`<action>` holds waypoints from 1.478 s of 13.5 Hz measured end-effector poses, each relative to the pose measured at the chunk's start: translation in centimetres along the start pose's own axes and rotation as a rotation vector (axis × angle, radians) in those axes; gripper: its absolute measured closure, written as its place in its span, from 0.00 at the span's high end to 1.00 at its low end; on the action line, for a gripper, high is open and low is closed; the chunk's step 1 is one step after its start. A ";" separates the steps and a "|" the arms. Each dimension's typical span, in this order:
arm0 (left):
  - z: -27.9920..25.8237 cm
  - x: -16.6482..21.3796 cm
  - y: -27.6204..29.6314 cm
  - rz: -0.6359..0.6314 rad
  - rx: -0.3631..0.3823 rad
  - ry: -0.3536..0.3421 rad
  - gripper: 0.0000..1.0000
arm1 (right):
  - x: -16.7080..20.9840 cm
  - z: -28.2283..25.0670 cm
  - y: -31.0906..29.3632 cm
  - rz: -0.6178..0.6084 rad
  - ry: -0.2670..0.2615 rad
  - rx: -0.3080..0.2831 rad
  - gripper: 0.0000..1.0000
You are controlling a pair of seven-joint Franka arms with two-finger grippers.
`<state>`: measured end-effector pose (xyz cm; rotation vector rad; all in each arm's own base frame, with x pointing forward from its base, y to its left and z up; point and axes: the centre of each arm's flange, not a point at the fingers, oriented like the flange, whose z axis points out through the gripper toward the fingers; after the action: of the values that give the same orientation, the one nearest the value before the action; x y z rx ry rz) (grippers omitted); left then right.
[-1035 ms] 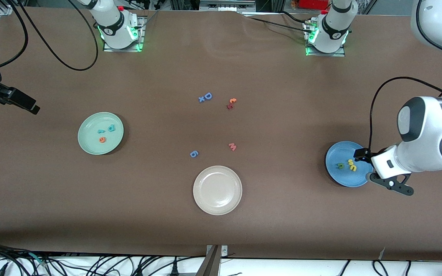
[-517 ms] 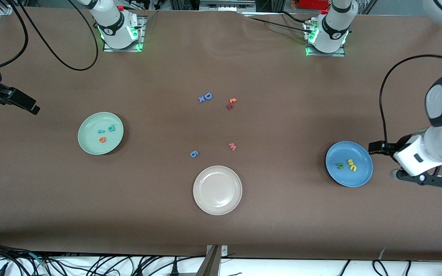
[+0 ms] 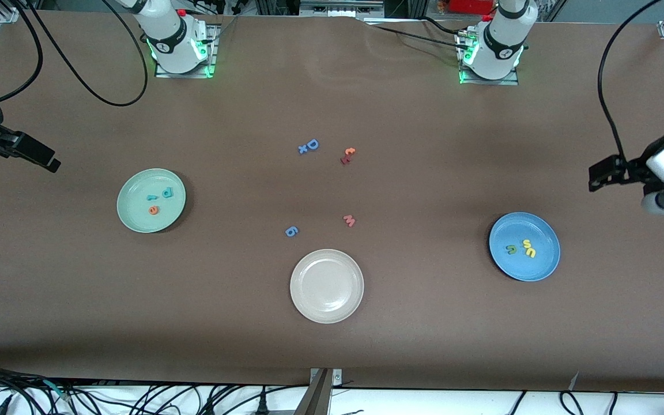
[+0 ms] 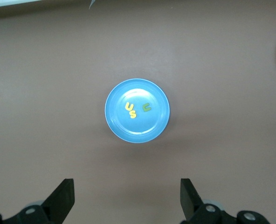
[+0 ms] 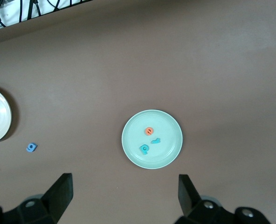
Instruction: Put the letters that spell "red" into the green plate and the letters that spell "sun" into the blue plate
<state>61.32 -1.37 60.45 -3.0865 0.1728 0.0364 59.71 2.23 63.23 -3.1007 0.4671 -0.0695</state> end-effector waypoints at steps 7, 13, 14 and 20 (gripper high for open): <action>1.6 -3.7 0.0 -0.013 -0.068 -0.002 1.00 | 0.0 0.0 0.0 0.000 0.001 0.001 1.00; 1.7 -4.5 0.5 -0.005 -0.072 -0.029 1.00 | 0.1 -0.1 -0.1 0.000 0.011 0.004 1.00; 1.7 -4.6 0.5 -0.005 -0.073 -0.034 1.00 | 0.2 -0.2 -0.1 0.000 0.018 0.006 1.00; 1.7 -4.6 1.1 0.006 -0.073 -0.040 1.00 | 0.3 -0.3 -0.3 -0.003 0.030 0.011 1.00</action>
<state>56.56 -1.84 58.87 -3.1549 0.1834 0.1073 60.02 2.40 63.53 -3.0940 0.4615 -0.1183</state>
